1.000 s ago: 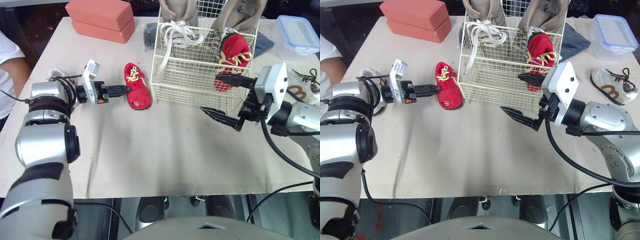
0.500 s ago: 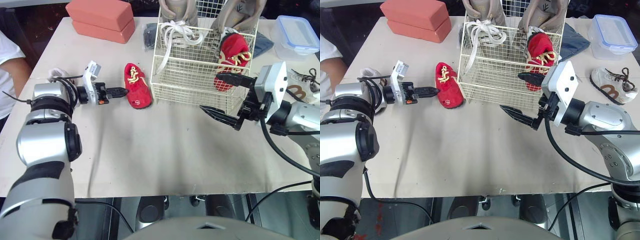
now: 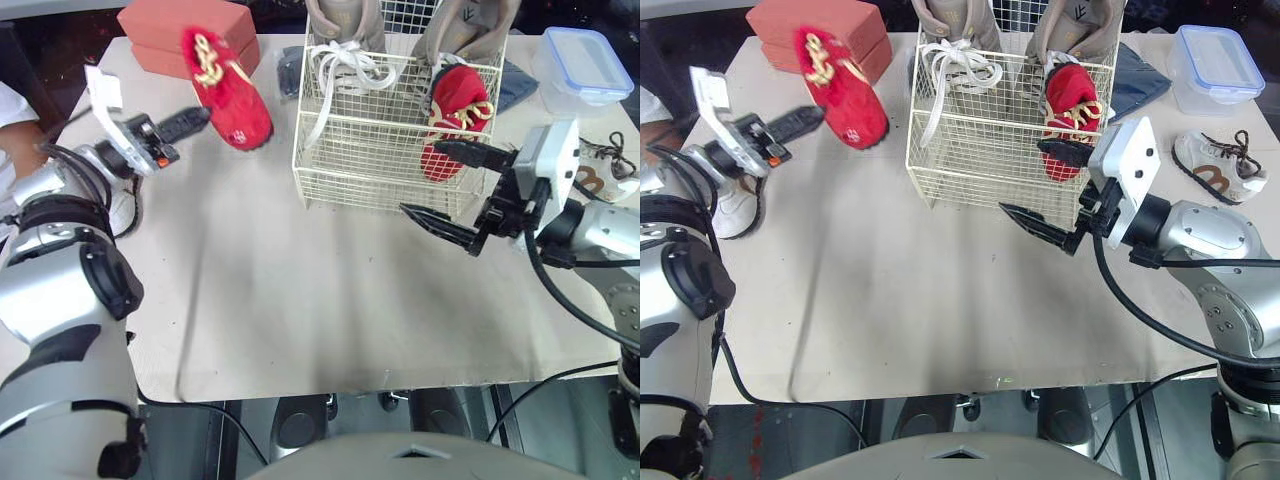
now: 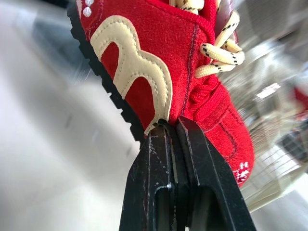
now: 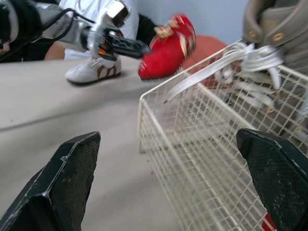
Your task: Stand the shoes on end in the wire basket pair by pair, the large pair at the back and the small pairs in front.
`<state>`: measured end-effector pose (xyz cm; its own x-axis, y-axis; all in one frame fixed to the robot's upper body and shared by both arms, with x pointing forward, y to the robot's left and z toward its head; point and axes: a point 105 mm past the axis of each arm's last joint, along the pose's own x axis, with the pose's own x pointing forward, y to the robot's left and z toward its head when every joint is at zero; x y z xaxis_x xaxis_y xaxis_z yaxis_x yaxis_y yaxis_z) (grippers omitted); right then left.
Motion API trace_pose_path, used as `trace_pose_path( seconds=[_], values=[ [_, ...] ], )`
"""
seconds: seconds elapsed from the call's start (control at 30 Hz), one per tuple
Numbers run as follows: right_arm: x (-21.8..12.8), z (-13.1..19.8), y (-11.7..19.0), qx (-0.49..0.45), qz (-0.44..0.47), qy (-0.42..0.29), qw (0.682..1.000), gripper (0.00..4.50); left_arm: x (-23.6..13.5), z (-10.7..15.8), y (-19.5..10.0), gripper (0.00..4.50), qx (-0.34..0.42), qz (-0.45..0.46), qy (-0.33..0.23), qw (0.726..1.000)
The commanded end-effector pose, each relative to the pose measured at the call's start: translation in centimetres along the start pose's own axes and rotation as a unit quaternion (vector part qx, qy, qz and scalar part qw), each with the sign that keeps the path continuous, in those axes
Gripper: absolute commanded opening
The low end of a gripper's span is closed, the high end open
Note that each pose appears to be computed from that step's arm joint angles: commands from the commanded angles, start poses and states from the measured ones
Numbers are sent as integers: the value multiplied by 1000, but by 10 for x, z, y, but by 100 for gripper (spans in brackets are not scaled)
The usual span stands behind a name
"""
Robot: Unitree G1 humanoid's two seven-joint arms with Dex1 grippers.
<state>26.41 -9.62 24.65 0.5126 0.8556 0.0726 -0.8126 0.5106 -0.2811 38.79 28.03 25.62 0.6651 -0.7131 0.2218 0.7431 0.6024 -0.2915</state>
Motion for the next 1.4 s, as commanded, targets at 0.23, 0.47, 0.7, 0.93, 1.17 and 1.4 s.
trace_pose_path(
  seconds=[0.23,0.47,0.7,0.93,1.17,1.4],
  values=[
    [-11,34,-19,-21,-56,-83,995,450,33,96,-83,5,228,-197,-148,942],
    [-24,43,-32,-50,-120,-114,985,450,79,61,-115,5,339,-277,-73,896],
    [-31,38,-34,-64,-146,-99,982,450,116,29,-131,5,415,-304,-39,856],
    [-36,37,-34,-68,-161,-92,980,450,136,30,-128,5,438,-240,-78,863],
    [-39,35,-34,-68,-167,-86,980,450,141,12,-112,5,449,-195,-53,871],
    [-40,27,-38,-40,-178,-71,981,450,140,-20,-95,5,443,-169,-15,880]
  ],
)
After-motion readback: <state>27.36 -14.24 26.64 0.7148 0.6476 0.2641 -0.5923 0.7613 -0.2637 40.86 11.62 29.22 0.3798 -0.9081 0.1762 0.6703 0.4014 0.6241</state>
